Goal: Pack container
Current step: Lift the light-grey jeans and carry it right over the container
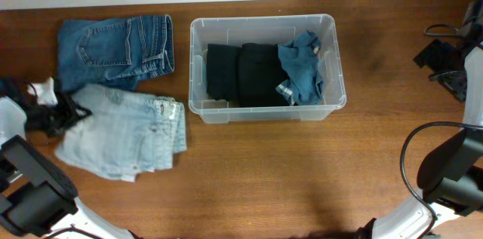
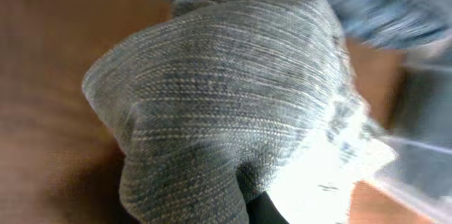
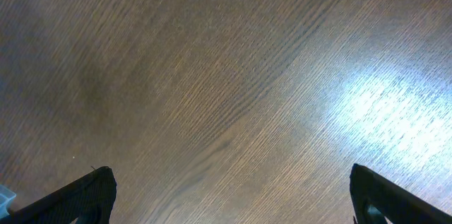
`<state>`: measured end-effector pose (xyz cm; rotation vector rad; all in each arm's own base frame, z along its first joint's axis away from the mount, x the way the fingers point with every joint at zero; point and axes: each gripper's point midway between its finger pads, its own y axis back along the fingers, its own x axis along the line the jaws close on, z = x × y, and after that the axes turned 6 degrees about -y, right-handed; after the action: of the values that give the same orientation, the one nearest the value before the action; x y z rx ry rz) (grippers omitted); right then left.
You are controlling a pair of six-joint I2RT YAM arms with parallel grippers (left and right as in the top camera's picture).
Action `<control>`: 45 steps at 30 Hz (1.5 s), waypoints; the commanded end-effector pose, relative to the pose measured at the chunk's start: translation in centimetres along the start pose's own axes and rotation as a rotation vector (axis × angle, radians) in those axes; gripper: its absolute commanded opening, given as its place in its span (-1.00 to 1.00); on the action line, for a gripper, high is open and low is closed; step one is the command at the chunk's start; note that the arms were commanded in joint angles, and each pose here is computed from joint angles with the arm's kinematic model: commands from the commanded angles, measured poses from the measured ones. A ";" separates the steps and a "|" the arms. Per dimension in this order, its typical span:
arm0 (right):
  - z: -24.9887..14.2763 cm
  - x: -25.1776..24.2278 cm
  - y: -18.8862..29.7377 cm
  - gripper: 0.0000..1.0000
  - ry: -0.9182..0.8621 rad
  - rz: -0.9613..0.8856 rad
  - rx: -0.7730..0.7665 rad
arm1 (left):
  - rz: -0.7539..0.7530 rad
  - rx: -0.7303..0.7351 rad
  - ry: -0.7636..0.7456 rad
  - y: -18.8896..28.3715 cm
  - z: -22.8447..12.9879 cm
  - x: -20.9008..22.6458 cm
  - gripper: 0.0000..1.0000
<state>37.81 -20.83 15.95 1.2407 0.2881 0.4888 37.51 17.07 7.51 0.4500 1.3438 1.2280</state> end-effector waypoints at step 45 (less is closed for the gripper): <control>0.0 -0.3 -0.1 0.97 -0.013 -0.012 -0.004 | -0.415 -0.712 -0.500 17.4 0.8 -49.7 -0.99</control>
<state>37.81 -20.83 15.95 1.2410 0.2881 0.4884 41.09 -17.89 44.76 0.0303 0.5040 0.9424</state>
